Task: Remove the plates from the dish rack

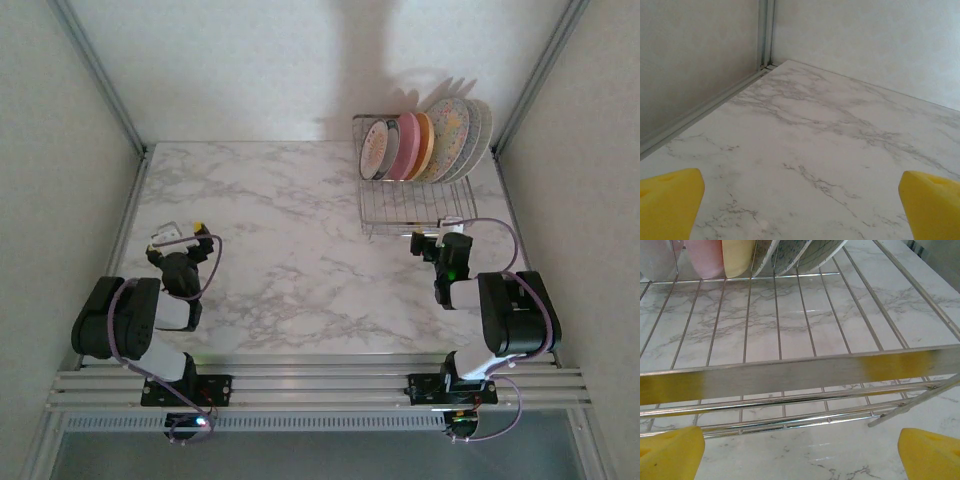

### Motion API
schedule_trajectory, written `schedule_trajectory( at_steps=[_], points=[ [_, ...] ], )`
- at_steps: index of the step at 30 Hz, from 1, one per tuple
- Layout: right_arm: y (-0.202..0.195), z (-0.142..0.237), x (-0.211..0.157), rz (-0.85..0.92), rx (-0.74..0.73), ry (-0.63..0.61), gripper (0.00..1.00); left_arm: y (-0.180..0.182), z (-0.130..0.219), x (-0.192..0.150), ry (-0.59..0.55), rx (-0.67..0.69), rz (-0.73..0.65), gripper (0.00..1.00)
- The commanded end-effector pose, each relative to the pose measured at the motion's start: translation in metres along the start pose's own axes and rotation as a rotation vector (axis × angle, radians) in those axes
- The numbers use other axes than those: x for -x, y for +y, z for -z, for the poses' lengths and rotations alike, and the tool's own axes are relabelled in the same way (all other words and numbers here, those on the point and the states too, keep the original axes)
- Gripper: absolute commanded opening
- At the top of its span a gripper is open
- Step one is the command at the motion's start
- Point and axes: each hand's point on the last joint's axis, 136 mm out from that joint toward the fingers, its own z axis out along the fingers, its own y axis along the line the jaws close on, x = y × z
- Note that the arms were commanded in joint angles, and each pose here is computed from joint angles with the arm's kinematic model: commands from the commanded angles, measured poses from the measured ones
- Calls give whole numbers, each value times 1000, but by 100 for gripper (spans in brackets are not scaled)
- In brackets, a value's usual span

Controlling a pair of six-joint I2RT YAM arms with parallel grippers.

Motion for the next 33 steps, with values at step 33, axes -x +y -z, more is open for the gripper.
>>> schedule_trajectory(
  at_steps=[33],
  points=[
    [-48, 104, 140, -145, -291, -303, 99, -27, 26, 93, -208, 41, 27, 99]
  ],
)
